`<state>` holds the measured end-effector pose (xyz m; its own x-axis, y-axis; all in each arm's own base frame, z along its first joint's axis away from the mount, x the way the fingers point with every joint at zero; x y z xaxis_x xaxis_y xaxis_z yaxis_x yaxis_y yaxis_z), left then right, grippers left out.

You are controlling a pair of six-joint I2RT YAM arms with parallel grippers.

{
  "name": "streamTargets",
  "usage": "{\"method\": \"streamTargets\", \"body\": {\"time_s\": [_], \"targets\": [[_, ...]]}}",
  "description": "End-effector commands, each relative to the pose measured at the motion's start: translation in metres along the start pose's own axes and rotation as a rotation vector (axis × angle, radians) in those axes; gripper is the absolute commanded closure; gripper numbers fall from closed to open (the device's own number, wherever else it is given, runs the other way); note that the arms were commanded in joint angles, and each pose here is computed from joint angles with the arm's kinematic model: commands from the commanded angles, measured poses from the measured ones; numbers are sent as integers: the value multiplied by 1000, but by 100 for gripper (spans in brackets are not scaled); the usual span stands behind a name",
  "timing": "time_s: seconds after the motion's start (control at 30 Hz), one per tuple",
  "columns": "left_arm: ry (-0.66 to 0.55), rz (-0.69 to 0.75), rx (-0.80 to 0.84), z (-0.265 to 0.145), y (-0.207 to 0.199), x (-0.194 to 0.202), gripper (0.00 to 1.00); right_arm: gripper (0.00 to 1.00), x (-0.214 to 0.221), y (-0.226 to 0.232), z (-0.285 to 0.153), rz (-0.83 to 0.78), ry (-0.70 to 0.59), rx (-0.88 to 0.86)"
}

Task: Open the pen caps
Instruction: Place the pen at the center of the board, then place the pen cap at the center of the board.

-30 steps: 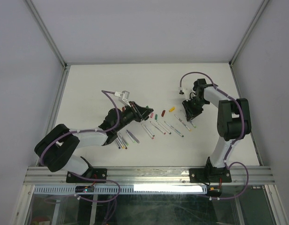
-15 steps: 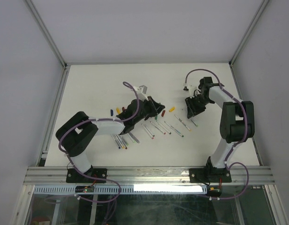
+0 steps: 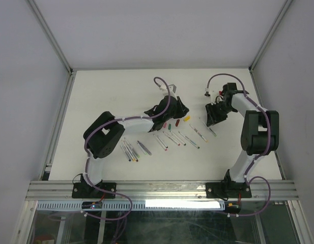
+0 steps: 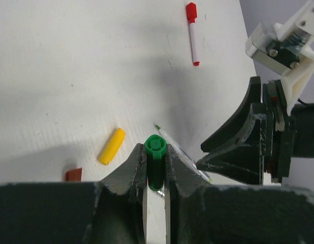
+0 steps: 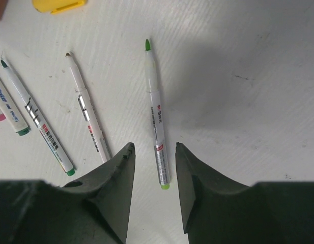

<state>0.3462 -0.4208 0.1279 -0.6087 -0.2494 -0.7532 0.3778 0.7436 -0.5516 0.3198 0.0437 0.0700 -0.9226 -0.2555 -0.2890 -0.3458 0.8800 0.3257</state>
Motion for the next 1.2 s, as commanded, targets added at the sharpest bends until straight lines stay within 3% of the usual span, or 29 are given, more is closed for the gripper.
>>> {"method": "streamTargets", "body": {"time_s": [0.0,0.33,0.6,1.17], "targets": [[-10,43,-21,16,-15,-13,100,60,-18,2,-24,-6,-127,-1],[60,72,-104,66,-15,-3,100,60,-22,-18,-37,61,-199,47],[93,154,-179,104,-6,2,94,60,-23,-26,-43,87,-231,60],[106,206,-201,112,3,8,72,59,-25,-35,-52,134,-279,54]]}}
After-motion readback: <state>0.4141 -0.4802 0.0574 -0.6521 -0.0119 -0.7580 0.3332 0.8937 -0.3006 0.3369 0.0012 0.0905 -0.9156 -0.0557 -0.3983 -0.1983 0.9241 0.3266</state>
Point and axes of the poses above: each gripper's point midway between its finger pads, its own z axis out along the fingers, its own y axis along the line the jaws close on, x = y × z, the point moved 3 cm from there along -z, back along the fingers, and after that the axes turned 9 degrees about z, right-handed, at the moved point
